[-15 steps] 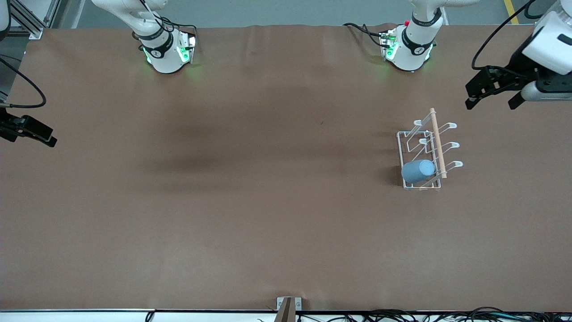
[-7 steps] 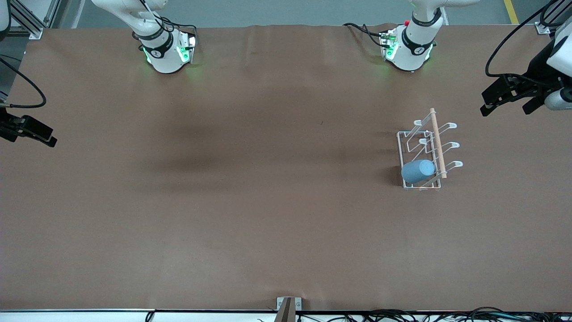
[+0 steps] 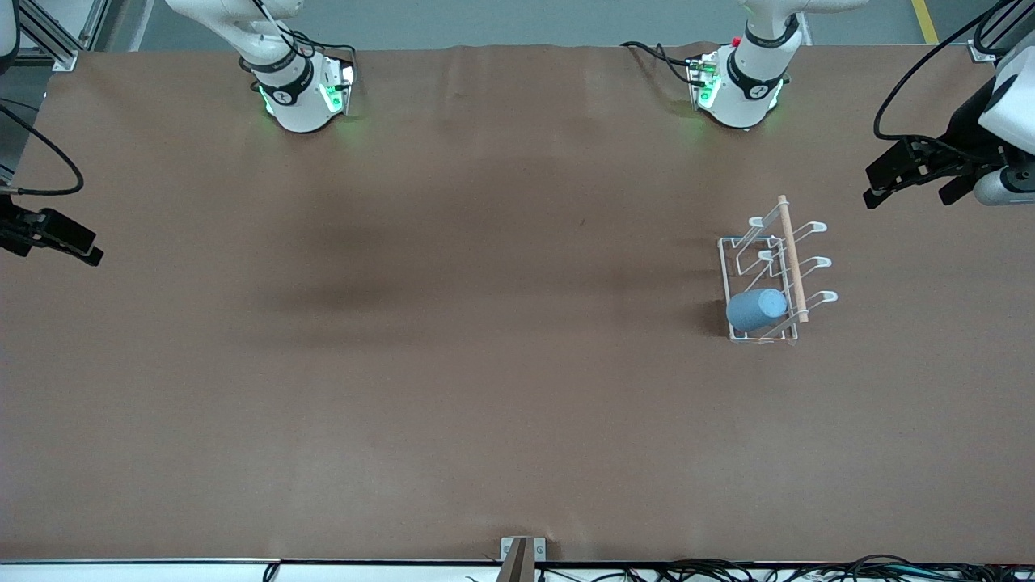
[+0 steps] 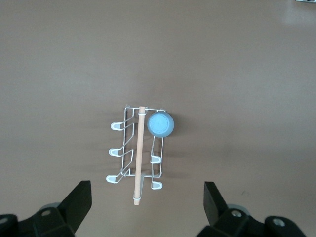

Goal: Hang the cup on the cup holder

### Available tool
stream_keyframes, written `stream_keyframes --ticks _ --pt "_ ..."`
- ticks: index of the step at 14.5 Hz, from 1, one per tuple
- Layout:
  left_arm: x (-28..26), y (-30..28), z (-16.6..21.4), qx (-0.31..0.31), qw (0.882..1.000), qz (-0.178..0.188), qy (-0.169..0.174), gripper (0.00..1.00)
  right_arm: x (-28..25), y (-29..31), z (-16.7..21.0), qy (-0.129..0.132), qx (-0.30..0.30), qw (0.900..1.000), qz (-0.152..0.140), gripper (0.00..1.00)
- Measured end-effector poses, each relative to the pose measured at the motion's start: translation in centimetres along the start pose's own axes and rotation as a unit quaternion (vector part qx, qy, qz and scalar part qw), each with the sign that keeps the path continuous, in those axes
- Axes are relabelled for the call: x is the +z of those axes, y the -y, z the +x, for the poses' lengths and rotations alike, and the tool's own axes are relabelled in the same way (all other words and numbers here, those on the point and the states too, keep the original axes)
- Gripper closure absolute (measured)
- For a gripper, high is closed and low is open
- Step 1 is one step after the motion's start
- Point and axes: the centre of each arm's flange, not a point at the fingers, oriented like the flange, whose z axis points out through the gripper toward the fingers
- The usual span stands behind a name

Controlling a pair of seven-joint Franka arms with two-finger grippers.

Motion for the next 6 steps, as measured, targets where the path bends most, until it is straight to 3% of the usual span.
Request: stream_keyframes --ticks 6 --pt "0.26 -0.20 -0.26 0.018 1.000 0.013 0.010 0.00 0.01 0.00 0.00 0.000 0.000 1.000 0.000 0.00"
